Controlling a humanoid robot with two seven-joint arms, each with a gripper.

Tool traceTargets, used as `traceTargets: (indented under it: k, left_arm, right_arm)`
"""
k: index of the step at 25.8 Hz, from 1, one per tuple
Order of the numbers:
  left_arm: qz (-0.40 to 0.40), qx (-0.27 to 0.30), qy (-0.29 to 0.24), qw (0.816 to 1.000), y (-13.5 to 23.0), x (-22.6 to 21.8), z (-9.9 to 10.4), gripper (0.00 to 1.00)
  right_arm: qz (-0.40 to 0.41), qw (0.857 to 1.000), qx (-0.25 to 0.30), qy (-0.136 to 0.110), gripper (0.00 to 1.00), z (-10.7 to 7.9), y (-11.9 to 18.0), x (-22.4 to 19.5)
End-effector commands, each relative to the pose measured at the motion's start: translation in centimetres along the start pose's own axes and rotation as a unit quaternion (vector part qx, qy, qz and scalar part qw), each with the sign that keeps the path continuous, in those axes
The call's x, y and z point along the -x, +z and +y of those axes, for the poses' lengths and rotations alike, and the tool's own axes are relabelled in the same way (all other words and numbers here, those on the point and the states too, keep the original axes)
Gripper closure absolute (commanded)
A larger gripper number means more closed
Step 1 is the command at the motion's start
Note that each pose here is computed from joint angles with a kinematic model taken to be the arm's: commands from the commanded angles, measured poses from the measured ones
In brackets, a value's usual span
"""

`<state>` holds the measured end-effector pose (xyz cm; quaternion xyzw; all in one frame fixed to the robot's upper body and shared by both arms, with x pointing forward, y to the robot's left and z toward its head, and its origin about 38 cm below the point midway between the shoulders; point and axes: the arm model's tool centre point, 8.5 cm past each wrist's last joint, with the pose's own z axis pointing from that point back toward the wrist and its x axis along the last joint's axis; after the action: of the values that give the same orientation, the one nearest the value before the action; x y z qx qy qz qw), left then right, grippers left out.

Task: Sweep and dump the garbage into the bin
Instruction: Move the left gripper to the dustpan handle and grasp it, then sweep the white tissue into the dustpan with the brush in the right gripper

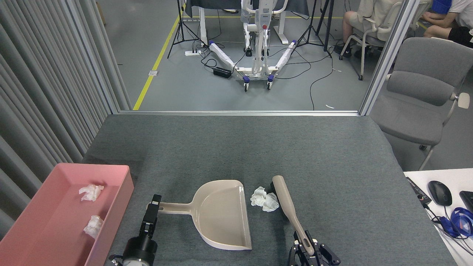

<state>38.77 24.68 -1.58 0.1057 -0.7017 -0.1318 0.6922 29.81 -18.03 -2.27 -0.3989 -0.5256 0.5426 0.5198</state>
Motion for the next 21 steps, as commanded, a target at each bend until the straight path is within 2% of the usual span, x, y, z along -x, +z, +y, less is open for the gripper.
traceTargets:
  k: [1, 8, 11, 18, 21]
  left_arm:
    - [0.003, -0.005, 0.010, 1.000, 0.1, 0.0, -0.8, 0.28]
    - [0.015, -0.004, 0.015, 1.000, 0.2, 0.6, -1.6, 0.36]
    - [0.010, -0.005, 0.012, 1.000, 0.0, 0.3, -1.5, 0.45]
    - [0.002, -0.008, 0.009, 1.000, -1.0, -0.5, -1.2, 0.54]
    - [0.000, -0.008, 0.009, 1.000, -1.0, -0.4, -1.1, 0.64]
  right_arm:
    - [-0.007, 1.000, -0.002, 0.002, 0.87, 0.1, 0.4, -0.7]
    - [-0.021, 1.000, -0.004, -0.004, 0.88, 0.2, 1.2, -2.0]
    - [-0.024, 1.000, -0.003, -0.008, 0.88, 0.2, 1.3, -2.6]
    - [-0.027, 0.999, -0.003, -0.016, 0.88, 0.2, 1.3, -3.4]
    - [-0.039, 0.999, 0.000, -0.012, 0.88, 0.0, 1.0, -4.5]
